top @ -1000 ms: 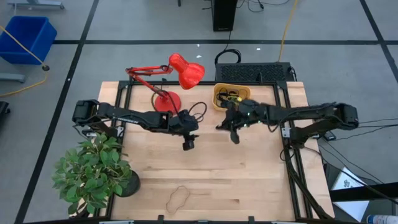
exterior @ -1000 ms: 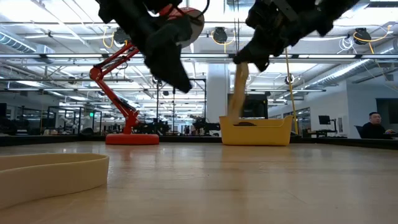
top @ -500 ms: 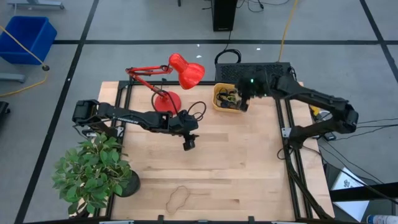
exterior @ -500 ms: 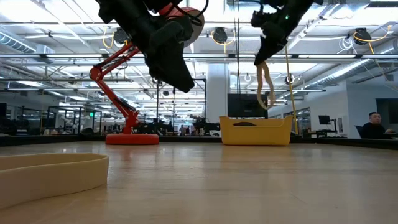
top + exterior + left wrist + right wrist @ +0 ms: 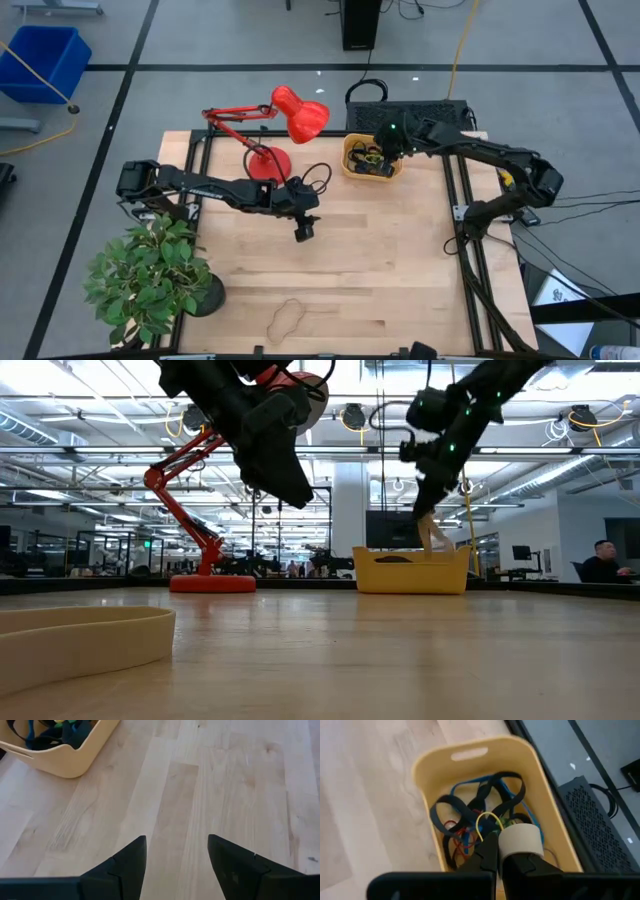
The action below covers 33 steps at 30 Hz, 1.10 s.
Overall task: Pick and place rubber bands into bin
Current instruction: Put the top white rubber band into the yellow container
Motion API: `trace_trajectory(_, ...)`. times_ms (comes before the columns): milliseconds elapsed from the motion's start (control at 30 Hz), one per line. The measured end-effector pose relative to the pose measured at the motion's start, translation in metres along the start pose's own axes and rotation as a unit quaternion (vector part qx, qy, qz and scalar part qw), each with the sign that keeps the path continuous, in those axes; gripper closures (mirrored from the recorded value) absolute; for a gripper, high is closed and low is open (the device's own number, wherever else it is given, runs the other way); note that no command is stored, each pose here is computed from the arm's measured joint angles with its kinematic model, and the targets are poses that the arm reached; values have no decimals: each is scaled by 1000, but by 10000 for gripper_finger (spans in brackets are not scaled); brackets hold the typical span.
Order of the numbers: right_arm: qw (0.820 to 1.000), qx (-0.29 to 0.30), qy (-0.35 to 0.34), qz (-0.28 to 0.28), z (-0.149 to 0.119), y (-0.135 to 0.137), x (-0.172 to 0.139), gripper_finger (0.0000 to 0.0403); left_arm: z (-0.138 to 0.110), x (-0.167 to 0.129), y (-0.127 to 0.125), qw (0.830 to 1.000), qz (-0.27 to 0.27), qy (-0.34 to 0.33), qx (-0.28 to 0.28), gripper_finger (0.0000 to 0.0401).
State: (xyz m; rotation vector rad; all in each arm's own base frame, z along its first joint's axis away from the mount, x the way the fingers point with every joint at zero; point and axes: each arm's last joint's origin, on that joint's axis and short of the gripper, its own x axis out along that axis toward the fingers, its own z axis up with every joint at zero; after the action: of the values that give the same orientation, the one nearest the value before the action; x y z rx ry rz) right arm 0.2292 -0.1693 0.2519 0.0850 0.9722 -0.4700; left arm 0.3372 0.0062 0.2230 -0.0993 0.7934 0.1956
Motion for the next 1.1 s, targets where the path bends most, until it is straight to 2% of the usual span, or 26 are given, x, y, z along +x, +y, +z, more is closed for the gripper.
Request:
trace_trajectory(300, 1000, 4, 15, 4, -27, 6, 44, 403, 0, 0, 0, 1000, 0, -1, -1, 185)
trace_trajectory(467, 1000, -7, 10, 1, -35, 8, 51, 392, 0, 0, 0, 1000, 0, -2, -1, 185)
trace_trajectory(600, 1000, 6, 7, 1, -36, 9, 51, 373, 0, 0, 0, 1000, 0, -2, -1, 185)
trace_trajectory(733, 1000, 9, 11, 2, -37, 9, 51, 337, 1, 0, 0, 1000, 0, -4, 1, 185)
trace_trajectory(900, 1000, 9, 15, 0, -38, 9, 51, 265, 1, 0, 0, 1000, -1, -4, 1, 185)
trace_trajectory(1100, 999, 9, 26, -46, -38, 7, 47, 201, 1, 0, 0, 1000, -1, -5, -3, 185)
